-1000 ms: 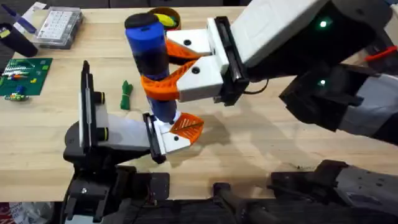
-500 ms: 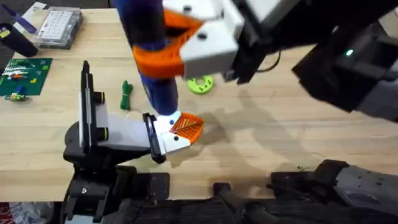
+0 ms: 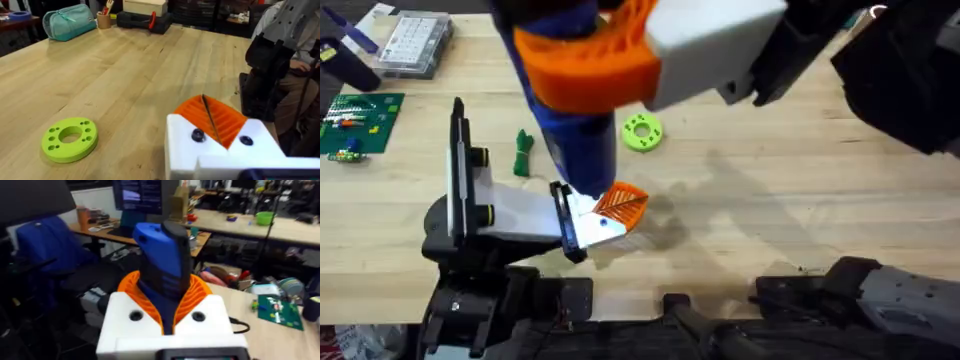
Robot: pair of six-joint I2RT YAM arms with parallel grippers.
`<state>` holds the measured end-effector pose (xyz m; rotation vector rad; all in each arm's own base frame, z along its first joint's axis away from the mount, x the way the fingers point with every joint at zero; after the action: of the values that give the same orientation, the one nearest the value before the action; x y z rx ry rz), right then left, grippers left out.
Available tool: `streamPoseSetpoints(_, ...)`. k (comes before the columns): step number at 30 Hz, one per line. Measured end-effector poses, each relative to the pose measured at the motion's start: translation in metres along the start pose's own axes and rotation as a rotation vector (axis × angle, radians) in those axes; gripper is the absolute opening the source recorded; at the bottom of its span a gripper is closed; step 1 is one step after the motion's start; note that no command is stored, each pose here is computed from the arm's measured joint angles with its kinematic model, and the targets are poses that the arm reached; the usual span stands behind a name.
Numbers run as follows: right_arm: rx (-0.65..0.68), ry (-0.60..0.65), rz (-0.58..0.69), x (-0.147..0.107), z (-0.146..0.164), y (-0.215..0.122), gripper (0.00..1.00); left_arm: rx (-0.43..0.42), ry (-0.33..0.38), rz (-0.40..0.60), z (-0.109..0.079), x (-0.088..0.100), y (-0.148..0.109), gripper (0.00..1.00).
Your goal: Pick up the gripper from the table and insert it into the empty holder that is missing its gripper. Then pick up a screw, insert it into the mounting hole, and use the screwdriver to tighten it. Finally, clean up the table by picking up the vegetable and placing it into the bucket.
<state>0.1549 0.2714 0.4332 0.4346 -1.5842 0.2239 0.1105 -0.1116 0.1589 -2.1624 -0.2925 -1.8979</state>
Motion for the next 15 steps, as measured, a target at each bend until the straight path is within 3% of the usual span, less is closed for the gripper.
streamPoseSetpoints(9, 0.049, 0.083, 0.072, -0.022, 0.002, -0.001, 0.061, 0.000, 0.000, 0.000, 0.000, 0.000, 0.000, 0.010)
streamPoseSetpoints(15, 0.054, 0.028, 0.081, -0.026, 0.002, -0.001, 0.060, 0.000, 0.000, 0.000, 0.000, 0.000, 0.000, 0.010)
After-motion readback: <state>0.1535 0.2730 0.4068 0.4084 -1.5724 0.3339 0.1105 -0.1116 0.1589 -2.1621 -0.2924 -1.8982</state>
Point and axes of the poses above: each hand's point on the last joint's axis, 136 mm out from that joint toward the fingers, its own y axis out along the fingers, its own z axis along the line the jaws close on, x = y × z, the point moved 6 cm from there along -y, back along the fingers, and after that the axes turned 2 degrees about -y, right-handed, at the moved point
